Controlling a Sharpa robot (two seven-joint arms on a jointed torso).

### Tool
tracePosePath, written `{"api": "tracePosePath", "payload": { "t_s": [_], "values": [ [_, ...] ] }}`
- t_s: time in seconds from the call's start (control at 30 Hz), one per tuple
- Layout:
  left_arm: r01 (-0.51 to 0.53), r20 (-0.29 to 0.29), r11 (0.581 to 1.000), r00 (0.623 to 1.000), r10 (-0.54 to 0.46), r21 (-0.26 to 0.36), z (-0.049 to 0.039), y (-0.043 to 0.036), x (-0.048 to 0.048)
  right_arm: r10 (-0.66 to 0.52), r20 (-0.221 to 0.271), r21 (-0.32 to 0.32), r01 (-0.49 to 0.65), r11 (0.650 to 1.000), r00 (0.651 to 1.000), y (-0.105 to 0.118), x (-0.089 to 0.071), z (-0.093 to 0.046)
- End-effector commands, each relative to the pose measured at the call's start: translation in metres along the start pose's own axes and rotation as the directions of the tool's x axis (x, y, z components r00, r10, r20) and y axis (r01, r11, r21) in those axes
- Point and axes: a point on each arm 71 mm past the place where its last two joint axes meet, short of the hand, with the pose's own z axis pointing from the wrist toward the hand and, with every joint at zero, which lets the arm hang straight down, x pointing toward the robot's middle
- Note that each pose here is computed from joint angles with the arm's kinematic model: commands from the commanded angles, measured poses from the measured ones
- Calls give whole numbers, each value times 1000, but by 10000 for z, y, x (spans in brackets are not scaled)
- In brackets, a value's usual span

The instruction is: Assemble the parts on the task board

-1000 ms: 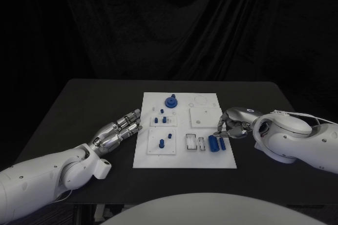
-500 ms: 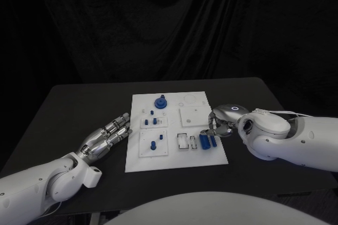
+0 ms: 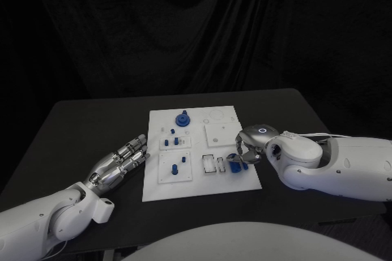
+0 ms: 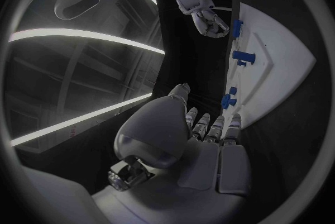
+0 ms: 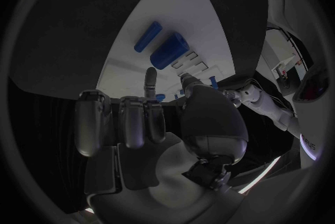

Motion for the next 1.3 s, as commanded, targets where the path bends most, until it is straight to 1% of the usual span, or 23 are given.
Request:
{"api": "tracePosePath", "payload": {
  "t_s": [0.03, 0.17, 0.37, 0.53, 0.7, 0.93, 1.1, 1.23, 1.3],
  "values": [
    [16, -8, 996, 1000, -16, 89, -1, -55, 18, -48, -11, 29, 48, 998, 999, 1, 32, 2],
    [18, -8, 996, 1000, -17, 87, -4, -48, 20, -54, -21, 29, 54, 998, 998, 15, 65, 22],
    [19, -8, 996, 1000, -19, 85, -8, -40, 19, -79, -62, 41, 81, 996, 995, 12, 134, 43],
    [22, -10, 996, 1000, -21, 84, -11, -33, 23, -90, -83, 45, 93, 995, 993, 23, 177, 55],
    [24, -11, 996, 1000, -23, 82, -10, -24, 26, -95, -90, 41, 99, 994, 991, 37, 196, 81],
    [27, -14, 996, 1000, -25, 79, -5, -14, 32, -89, -76, 21, 91, 996, 993, 71, 197, 120],
    [29, -16, 997, 999, -28, 77, -1, -7, 38, -87, -75, 8, 88, 996, 993, 91, 203, 145],
    [32, -20, 997, 999, -31, 74, 2, -2, 48, -75, -96, 8, 76, 997, 993, 98, 222, 167],
    [33, -22, 997, 999, -32, 73, 4, 1, 51, -67, -118, 15, 70, 997, 991, 93, 240, 177]
  ]
}}
